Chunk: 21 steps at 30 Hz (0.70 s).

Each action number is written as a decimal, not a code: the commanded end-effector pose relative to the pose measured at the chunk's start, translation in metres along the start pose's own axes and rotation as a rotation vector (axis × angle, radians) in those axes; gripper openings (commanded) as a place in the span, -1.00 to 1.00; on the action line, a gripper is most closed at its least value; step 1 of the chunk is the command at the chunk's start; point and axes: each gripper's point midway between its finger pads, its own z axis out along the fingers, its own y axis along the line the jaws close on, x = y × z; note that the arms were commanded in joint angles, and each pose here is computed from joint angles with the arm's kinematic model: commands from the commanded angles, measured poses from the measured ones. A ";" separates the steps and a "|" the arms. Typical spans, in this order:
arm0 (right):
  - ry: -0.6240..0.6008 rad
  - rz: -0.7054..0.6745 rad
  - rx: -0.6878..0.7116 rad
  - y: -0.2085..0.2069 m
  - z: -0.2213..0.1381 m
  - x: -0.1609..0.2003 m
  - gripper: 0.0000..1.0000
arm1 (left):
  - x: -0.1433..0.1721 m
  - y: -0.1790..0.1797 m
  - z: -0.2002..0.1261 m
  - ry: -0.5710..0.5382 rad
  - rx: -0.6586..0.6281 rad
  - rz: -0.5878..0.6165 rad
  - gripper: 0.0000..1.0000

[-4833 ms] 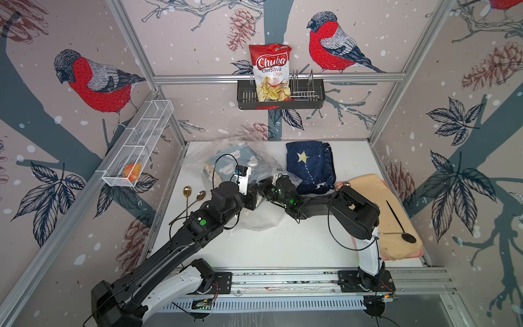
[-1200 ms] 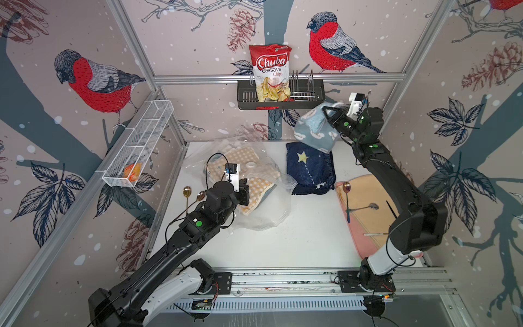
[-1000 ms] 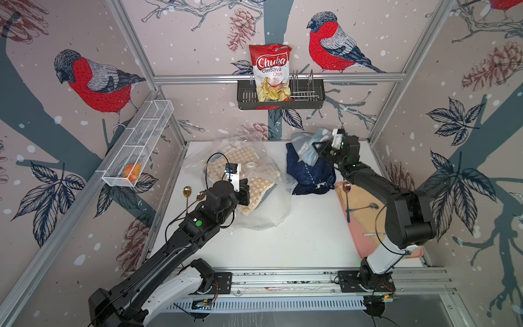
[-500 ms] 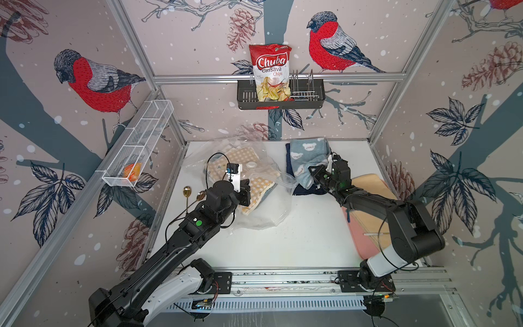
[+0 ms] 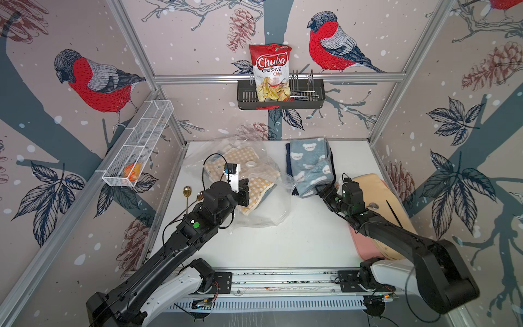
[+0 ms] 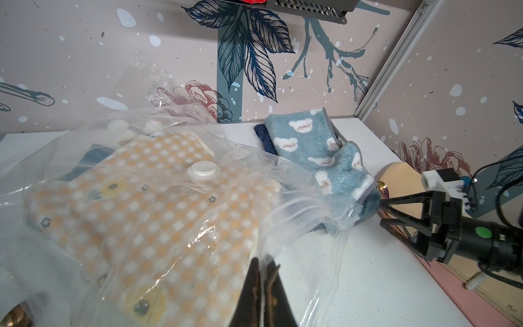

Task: Take the blanket out of the vacuum bag
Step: Place the blanket at the center of the board.

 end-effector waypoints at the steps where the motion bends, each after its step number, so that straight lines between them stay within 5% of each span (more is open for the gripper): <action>1: -0.051 -0.148 0.100 0.009 -0.022 -0.008 0.27 | -0.010 0.005 -0.003 -0.035 -0.032 0.002 -0.98; 6: -0.045 -0.398 0.115 0.072 -0.010 -0.016 -0.74 | -0.013 0.014 -0.006 -0.052 -0.080 0.000 -1.00; 8: 0.020 -0.511 0.150 0.088 0.017 -0.009 -0.89 | -0.013 0.018 -0.007 -0.054 -0.101 0.001 -1.00; 13: 0.155 -0.685 0.319 0.081 0.085 0.003 -0.77 | -0.014 0.023 -0.008 -0.061 -0.130 -0.001 -1.00; 16: 0.185 -0.724 0.438 0.059 0.113 -0.001 -0.23 | -0.014 0.024 -0.008 -0.064 -0.132 -0.004 -1.00; 21: 0.211 -0.722 0.519 0.028 0.132 -0.003 -0.19 | -0.016 0.021 -0.009 -0.076 -0.114 -0.005 -1.00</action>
